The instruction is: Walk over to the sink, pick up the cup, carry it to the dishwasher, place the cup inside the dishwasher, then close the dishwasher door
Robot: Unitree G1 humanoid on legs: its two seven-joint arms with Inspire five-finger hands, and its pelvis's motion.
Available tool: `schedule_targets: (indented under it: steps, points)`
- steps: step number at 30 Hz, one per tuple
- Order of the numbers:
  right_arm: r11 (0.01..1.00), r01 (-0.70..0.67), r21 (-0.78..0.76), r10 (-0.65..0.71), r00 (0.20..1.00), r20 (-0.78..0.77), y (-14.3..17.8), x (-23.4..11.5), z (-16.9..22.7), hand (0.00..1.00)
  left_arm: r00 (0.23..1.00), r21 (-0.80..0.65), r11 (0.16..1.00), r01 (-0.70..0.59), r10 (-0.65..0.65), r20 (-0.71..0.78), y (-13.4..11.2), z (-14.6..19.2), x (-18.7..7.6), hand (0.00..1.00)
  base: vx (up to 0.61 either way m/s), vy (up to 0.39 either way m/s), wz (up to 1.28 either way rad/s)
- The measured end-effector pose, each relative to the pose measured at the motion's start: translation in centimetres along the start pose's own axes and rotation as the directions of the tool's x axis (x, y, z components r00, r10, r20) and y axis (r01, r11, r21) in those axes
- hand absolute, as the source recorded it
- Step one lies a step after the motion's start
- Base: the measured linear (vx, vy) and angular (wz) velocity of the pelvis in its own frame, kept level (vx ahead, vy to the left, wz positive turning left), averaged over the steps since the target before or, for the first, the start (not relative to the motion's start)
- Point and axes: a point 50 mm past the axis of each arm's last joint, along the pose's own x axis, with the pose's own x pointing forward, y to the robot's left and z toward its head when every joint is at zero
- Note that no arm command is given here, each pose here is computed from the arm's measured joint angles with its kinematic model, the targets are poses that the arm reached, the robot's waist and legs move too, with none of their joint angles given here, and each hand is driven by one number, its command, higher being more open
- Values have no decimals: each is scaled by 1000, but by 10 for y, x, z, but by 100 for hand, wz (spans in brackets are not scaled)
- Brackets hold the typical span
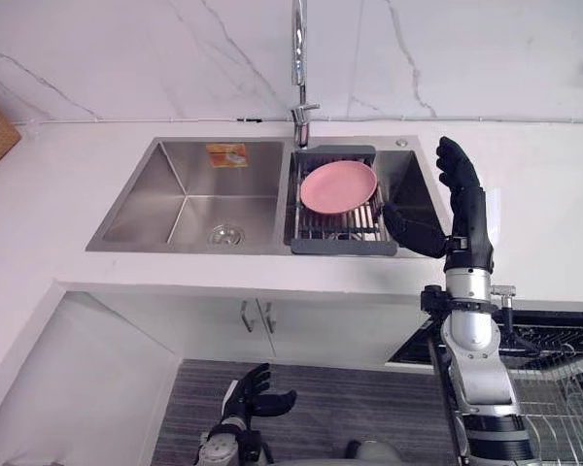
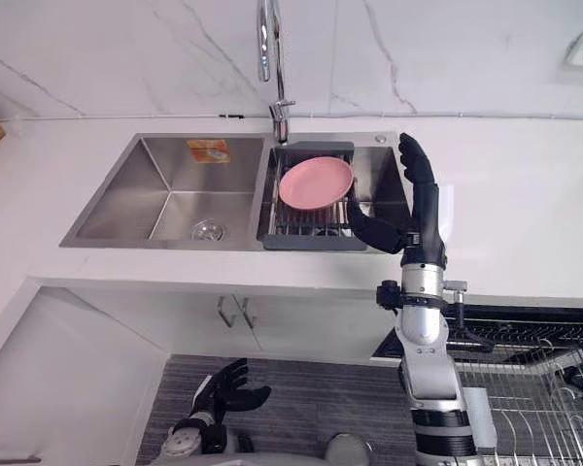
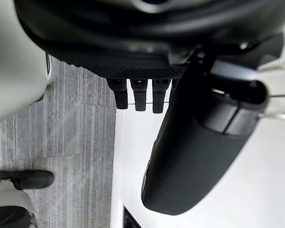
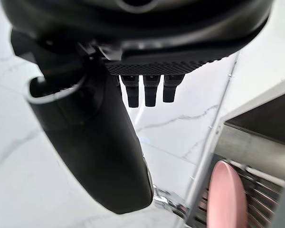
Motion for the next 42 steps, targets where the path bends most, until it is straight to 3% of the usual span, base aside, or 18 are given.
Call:
schedule_targets:
  steps: [9, 19, 33, 42]
  points:
    - [973, -150, -173, 139, 988, -75, 0, 12, -26, 90, 999, 56, 998, -33, 34, -11, 18, -3, -2, 90, 59, 50, 4]
    - [923, -176, -342, 154, 984, -90, -2, 35, -32, 90, 999, 56, 998, -33, 34, -3, 18, -4, -3, 90, -55, 45, -4]
    - [878, -129, -460, 93, 990, -102, -2, 76, -30, 90, 998, 34, 997, -62, 62, 16, 24, -1, -2, 90, -29, 27, 9]
    - [831, -185, -525, 108, 979, -174, -4, 107, -32, 90, 996, 14, 996, -84, 83, 37, 29, 5, -1, 90, 12, 3, 3]
